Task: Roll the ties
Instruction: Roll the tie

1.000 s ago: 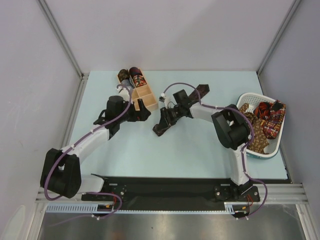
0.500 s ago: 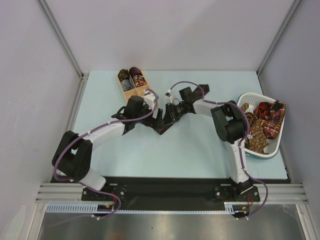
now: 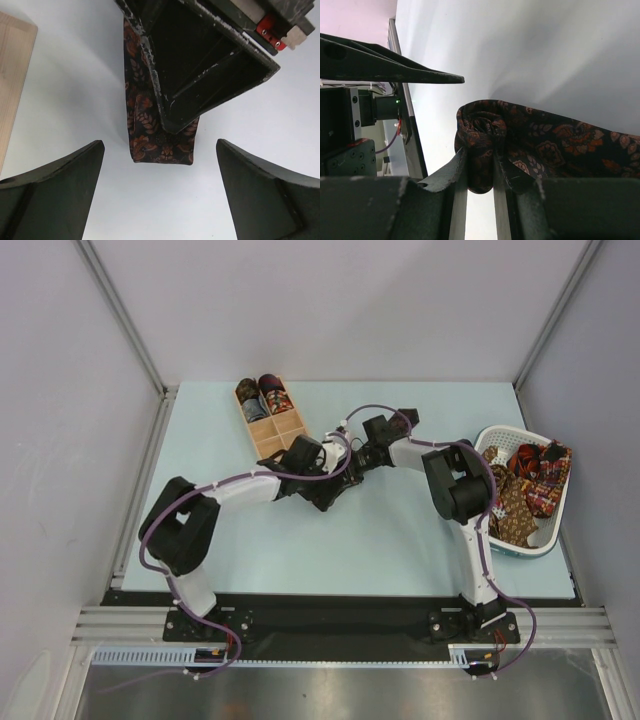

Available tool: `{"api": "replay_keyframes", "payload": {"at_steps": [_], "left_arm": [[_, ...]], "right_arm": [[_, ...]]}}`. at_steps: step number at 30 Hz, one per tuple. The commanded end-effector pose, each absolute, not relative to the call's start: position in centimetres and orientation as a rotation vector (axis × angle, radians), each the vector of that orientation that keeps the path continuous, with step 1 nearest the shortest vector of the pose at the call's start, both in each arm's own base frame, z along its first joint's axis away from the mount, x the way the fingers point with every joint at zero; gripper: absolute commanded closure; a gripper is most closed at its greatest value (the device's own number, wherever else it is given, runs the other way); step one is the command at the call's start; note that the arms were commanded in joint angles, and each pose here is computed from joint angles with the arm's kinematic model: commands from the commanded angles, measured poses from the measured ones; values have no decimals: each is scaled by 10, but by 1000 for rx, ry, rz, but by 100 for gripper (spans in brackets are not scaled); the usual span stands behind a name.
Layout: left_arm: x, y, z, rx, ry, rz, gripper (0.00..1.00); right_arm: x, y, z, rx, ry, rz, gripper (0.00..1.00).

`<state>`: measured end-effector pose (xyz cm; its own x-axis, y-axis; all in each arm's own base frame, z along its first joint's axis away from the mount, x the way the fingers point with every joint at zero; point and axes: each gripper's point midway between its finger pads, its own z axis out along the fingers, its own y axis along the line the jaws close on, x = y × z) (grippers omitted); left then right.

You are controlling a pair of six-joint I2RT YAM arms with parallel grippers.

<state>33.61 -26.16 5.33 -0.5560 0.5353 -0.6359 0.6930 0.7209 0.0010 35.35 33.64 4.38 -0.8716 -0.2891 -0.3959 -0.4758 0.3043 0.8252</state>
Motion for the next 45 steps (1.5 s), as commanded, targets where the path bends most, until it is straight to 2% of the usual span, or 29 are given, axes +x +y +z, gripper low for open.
{"api": "replay_keyframes", "payload": {"at_steps": [1,11,16,20,21,25,26,27,30,45], "left_arm": [[347,-264,63,973,2253,-299,0],[345,-268,39,1062,2320,-262,0],[346,-270,28,1090,2356,-240,4],[342,-272,21,1122,2376,-251,16],[340,-273,20,1135,2379,-255,23],[332,-273,18,1161,2392,-260,39],[331,-273,18,1165,2393,-256,41],[328,-272,17,1171,2401,-243,45],[324,-270,14,1185,2414,-231,50],[321,-265,14,1173,2451,-172,56]], "right_arm": [[360,337,47,-705,2379,1604,83],[361,336,46,-682,2381,1614,83],[360,336,45,-678,2381,1615,83],[362,336,44,-666,2386,1614,82],[362,335,44,-660,2388,1613,80],[363,334,37,-643,2423,1567,75],[364,333,36,-639,2426,1556,73],[364,332,34,-635,2434,1549,66],[367,328,35,-619,2439,1520,56],[377,313,44,-554,2431,1419,50]]}}
